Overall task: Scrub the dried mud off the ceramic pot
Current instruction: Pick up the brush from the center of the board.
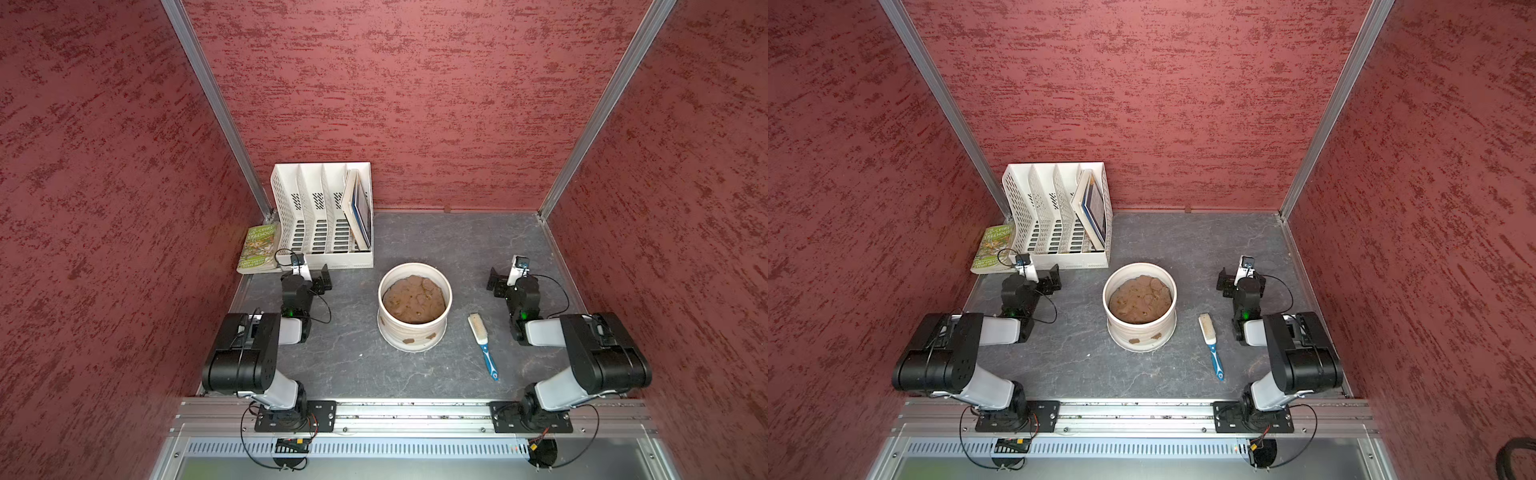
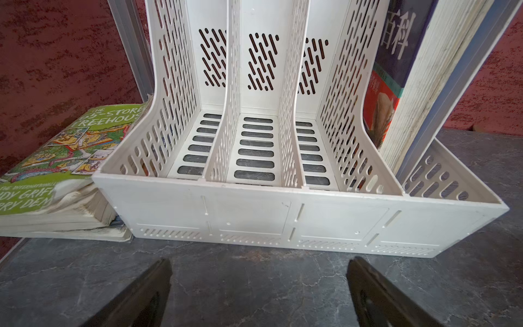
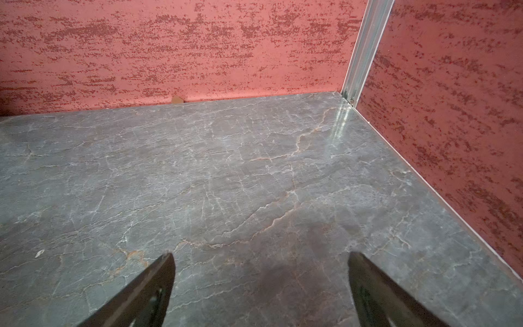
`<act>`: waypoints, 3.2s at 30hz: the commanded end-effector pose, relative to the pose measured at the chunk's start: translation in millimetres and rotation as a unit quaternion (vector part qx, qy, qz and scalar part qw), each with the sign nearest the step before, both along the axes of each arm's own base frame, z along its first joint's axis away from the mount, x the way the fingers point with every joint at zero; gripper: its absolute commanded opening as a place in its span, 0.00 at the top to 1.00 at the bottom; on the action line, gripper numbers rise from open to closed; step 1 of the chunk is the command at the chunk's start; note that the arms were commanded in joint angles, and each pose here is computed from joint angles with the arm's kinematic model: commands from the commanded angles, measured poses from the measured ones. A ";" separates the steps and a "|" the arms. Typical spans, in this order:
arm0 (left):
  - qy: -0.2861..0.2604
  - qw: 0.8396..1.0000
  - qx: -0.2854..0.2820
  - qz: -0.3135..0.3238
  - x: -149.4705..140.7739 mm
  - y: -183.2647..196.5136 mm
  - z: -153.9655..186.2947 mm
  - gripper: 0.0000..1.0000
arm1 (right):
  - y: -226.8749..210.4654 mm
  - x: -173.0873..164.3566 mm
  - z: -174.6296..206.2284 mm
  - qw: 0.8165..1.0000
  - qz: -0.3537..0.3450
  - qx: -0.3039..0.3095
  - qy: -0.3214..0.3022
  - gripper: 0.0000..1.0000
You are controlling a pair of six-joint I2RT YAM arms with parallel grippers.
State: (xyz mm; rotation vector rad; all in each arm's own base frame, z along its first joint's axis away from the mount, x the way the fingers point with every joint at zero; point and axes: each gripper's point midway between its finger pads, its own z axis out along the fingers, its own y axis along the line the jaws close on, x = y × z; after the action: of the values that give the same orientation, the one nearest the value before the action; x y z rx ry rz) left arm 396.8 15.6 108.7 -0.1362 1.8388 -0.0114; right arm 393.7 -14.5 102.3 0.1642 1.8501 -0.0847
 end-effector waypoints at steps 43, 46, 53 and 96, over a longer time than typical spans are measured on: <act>0.003 0.992 -0.049 -0.112 8.7 -217.5 252.3 0.00 | 83.3 -213.1 51.5 0.861 -0.053 0.227 0.452 0.09; 0.010 0.993 -0.020 -0.115 -3.3 -233.0 254.0 0.00 | 89.3 -233.3 34.9 0.856 -0.030 0.207 0.474 0.12; 0.094 0.977 -0.110 -0.160 -42.3 -249.0 228.1 0.11 | 102.6 -254.6 -1.9 0.832 -0.012 0.186 0.522 0.27; 0.168 0.936 -0.190 -0.245 -88.4 -242.9 161.2 0.07 | 151.8 -163.6 -78.9 0.813 -0.026 0.114 0.571 0.62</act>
State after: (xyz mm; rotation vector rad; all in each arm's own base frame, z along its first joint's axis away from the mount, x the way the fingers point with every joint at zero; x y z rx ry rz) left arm 309.5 -229.9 259.5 0.0480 2.1807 -0.7163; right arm 195.2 117.9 16.3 0.4172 3.1716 -0.0834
